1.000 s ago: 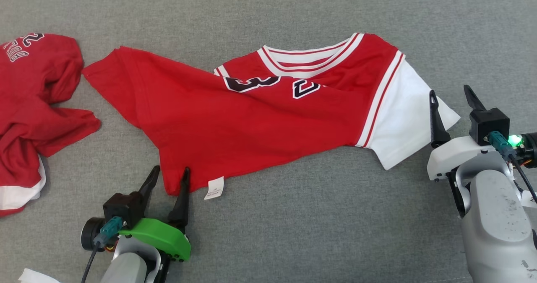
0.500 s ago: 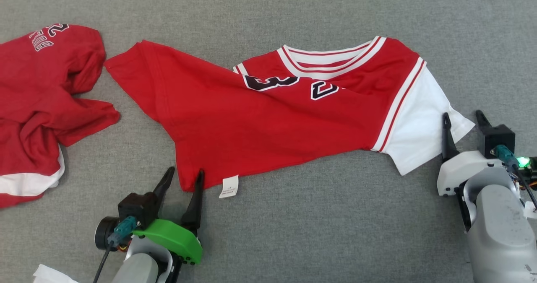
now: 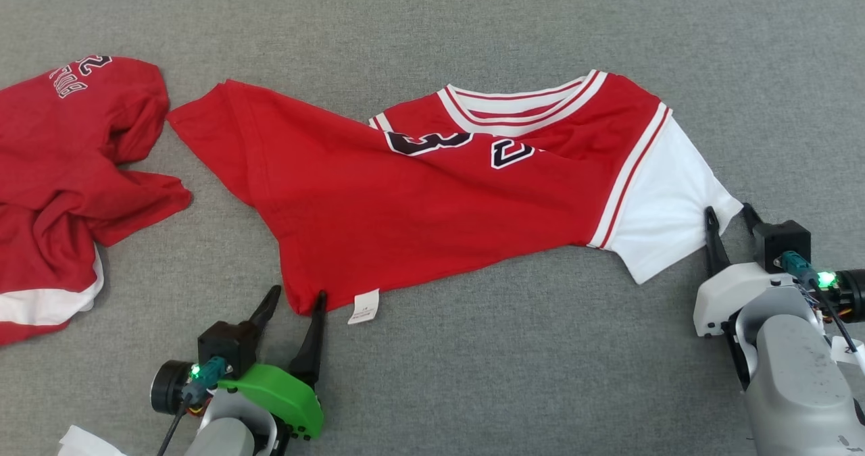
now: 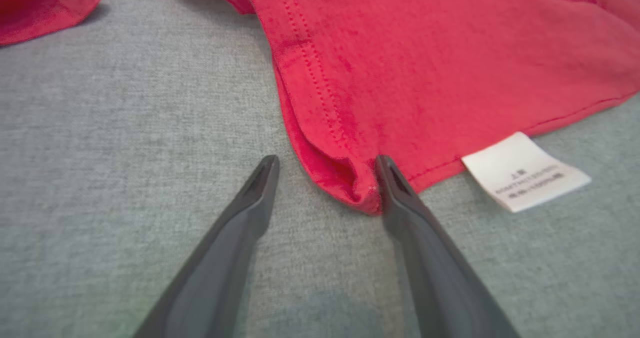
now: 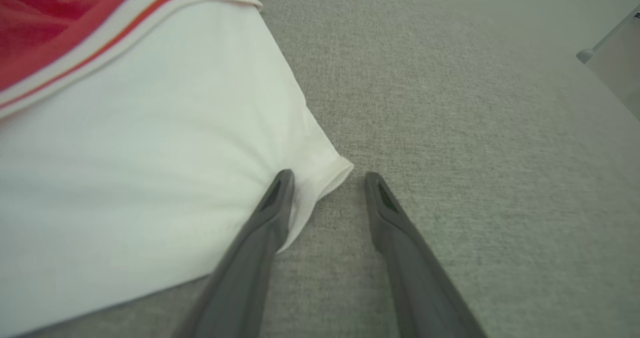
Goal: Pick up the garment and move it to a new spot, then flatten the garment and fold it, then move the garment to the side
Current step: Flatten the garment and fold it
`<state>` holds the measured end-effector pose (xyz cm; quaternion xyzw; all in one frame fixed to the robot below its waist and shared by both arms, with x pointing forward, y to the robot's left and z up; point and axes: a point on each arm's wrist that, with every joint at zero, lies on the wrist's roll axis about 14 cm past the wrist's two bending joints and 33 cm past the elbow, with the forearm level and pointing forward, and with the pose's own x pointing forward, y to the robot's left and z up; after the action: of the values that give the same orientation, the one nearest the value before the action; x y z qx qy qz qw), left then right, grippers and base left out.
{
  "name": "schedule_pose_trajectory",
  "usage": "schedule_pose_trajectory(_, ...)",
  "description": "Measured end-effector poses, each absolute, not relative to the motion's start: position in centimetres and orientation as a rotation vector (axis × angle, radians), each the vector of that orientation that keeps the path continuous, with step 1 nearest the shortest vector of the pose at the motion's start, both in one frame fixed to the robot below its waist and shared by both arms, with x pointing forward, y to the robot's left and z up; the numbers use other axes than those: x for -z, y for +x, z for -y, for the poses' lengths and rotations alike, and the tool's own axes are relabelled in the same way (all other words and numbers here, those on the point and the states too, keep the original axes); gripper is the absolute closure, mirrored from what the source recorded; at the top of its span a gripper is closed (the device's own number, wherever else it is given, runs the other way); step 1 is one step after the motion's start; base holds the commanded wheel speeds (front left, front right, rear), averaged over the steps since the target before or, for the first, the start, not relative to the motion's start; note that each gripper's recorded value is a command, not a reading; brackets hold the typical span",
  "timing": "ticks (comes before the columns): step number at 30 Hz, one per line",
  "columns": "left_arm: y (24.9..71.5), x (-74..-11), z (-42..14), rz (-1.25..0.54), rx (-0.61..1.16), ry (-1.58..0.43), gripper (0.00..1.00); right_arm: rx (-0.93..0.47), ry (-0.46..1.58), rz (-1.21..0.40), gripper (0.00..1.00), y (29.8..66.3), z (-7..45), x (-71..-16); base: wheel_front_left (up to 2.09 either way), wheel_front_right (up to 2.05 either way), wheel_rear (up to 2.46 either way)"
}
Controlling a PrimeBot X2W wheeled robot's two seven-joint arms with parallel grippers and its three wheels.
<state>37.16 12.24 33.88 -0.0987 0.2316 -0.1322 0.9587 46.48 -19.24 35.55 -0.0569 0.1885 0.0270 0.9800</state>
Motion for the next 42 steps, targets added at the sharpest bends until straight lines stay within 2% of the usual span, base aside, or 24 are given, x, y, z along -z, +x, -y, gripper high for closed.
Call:
schedule_pose_trajectory(1,37.2,-33.9,-12.2,-0.47,0.273,-0.196,1.0,-0.06,-0.114,-0.379,1.0,46.5,19.1,-35.5,0.0,0.0,0.0)
schedule_pose_trajectory(9,37.5,-35.1,-12.1,-0.441,0.263,-0.23,1.0,-0.059,-0.089,-0.295,1.0,47.2,18.5,-38.3,0.0,0.0,0.0)
schedule_pose_trajectory(14,38.5,-38.7,-13.6,-0.316,0.219,-0.234,1.0,-0.036,-0.02,-0.155,1.0,47.7,18.6,-42.9,0.0,0.0,0.0)
schedule_pose_trajectory(18,40.2,-43.9,-14.9,-0.147,0.209,-0.201,1.0,-0.054,0.038,0.02,1.0,48.4,17.7,-48.8,0.0,0.0,0.0)
schedule_pose_trajectory(24,42.3,-55.2,-16.3,0.184,0.247,-0.085,1.0,-0.081,0.135,0.334,1.0,48.2,16.9,-60.3,0.0,0.0,0.0)
schedule_pose_trajectory(32,42.5,-70.0,-17.6,0.558,0.297,0.069,1.0,-0.135,0.448,0.704,1.0,45.4,18.7,-76.4,0.0,0.0,0.0)
schedule_pose_trajectory(37,43.5,-75.0,-17.8,0.651,0.318,0.111,1.0,-0.141,0.481,0.826,1.0,43.9,20.8,-83.2,0.0,0.0,0.0)
schedule_pose_trajectory(42,46.1,-75.3,-17.6,0.604,0.341,0.091,1.0,-0.135,0.421,0.819,1.0,45.6,20.6,-85.2,0.0,0.0,0.0)
